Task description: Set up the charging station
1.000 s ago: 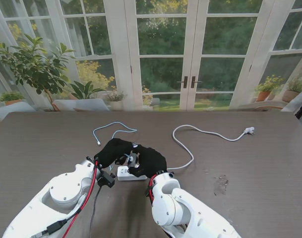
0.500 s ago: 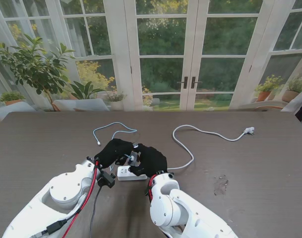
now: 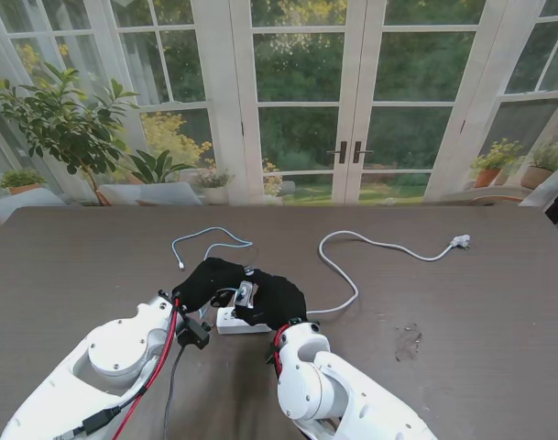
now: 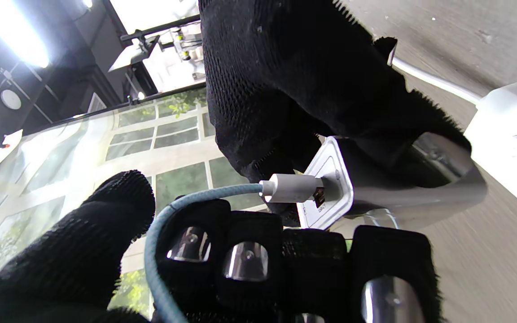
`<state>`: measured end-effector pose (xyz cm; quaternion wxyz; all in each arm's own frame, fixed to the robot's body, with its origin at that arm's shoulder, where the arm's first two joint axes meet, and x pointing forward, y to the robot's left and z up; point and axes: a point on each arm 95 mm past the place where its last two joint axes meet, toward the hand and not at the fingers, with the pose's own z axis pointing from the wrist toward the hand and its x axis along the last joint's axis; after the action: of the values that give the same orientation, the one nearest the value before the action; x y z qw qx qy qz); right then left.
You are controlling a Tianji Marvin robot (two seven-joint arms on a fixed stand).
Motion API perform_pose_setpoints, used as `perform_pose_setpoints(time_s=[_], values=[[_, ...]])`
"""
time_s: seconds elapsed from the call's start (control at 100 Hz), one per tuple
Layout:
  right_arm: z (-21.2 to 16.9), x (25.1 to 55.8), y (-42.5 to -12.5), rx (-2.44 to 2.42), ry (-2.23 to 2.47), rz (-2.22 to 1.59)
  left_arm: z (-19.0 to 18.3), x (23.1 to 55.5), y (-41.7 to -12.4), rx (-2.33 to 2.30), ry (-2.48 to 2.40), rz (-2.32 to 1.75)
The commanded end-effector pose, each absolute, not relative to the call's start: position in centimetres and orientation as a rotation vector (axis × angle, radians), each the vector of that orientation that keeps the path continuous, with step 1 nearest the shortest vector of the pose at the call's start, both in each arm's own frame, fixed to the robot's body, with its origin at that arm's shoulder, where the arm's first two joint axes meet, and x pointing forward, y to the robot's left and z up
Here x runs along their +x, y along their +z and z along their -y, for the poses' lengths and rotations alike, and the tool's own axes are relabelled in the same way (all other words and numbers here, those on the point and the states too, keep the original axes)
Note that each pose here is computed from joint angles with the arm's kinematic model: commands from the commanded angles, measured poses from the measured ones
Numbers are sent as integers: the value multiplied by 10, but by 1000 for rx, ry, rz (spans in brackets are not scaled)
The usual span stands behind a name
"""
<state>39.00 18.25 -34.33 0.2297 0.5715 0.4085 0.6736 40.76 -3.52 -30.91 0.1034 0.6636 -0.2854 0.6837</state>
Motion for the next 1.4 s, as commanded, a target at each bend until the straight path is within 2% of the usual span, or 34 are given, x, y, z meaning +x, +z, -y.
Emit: perform_pose_setpoints(time_s=[0.0,0.48,0.95,1.39], values=[[-184,390,-344,1578,1865,-1145,38,403,-309,1943,1985,889],[-180,392,-347,1556,1940,-1197,24,404,-304,2028,2057,996],[-179,393,-349,1557,1965,-1220,-2,405,-292,2126,2263,1106],[-179,393,-352,1577,1972,-1219,-26,410,-293,2212,2383,1207]])
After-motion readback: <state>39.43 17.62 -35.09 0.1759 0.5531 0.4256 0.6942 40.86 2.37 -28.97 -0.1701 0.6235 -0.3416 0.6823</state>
